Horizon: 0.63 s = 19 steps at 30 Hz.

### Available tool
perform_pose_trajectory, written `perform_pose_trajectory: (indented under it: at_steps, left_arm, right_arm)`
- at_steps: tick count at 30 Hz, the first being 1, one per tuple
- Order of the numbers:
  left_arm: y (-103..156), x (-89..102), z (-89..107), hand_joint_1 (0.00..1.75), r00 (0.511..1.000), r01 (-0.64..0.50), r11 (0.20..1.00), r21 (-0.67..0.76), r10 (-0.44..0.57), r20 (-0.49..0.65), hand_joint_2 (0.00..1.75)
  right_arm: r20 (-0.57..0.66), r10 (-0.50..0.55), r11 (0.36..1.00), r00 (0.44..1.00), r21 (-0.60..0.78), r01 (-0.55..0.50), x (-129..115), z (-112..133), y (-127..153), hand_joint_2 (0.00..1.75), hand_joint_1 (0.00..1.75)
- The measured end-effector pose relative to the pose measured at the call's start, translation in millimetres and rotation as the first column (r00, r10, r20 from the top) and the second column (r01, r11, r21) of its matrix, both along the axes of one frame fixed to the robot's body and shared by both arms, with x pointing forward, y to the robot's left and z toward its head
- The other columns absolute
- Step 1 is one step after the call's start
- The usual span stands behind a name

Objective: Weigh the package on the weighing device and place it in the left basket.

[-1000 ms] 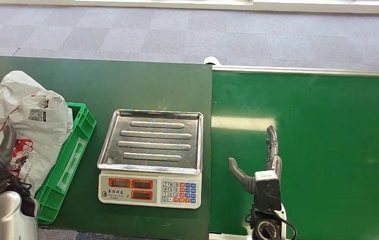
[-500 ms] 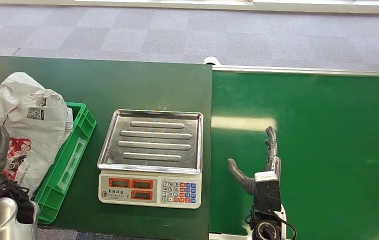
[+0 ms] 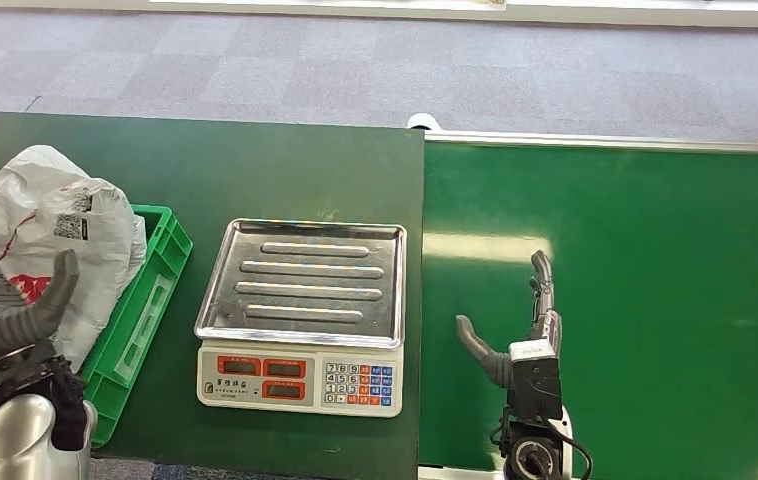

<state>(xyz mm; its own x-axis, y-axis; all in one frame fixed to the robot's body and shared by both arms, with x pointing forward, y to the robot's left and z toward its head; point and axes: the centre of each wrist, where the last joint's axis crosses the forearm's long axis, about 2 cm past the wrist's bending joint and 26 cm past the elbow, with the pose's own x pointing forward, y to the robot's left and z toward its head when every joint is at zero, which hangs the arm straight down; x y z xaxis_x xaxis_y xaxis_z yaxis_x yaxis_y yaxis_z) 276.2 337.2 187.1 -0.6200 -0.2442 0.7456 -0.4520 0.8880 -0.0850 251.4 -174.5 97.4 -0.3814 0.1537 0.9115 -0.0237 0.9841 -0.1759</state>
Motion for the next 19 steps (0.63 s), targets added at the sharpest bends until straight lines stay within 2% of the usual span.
perform_pose_trajectory:
  at_steps: [4,9,13,19]
  left_arm:
    - [-45.0,-7.4,-13.3,0.00,0.958,0.284,0.959,-0.005,-0.284,-0.052,1.75]
    - [-98.5,-25.6,-40.6,0.00,0.855,0.507,0.859,-0.076,-0.512,-0.086,1.75]
    - [-124.6,-38.6,-53.4,0.00,0.792,0.589,0.801,-0.108,-0.598,-0.119,1.75]
    - [-143.6,-44.8,-56.6,0.00,0.724,0.661,0.737,-0.141,-0.675,-0.142,1.75]
  right_arm:
    - [-0.001,0.022,1.000,1.000,-0.002,-0.022,5.9,1.1,1.7,1.75,0.00]
    - [-0.018,0.031,0.999,0.999,-0.007,-0.031,5.0,-4.0,2.4,1.75,0.00]
    - [-0.030,0.032,0.999,0.999,-0.008,-0.032,3.9,-7.7,2.6,1.75,0.00]
    - [-0.043,0.035,0.999,0.998,-0.010,-0.035,2.8,-11.3,3.2,1.75,0.00]
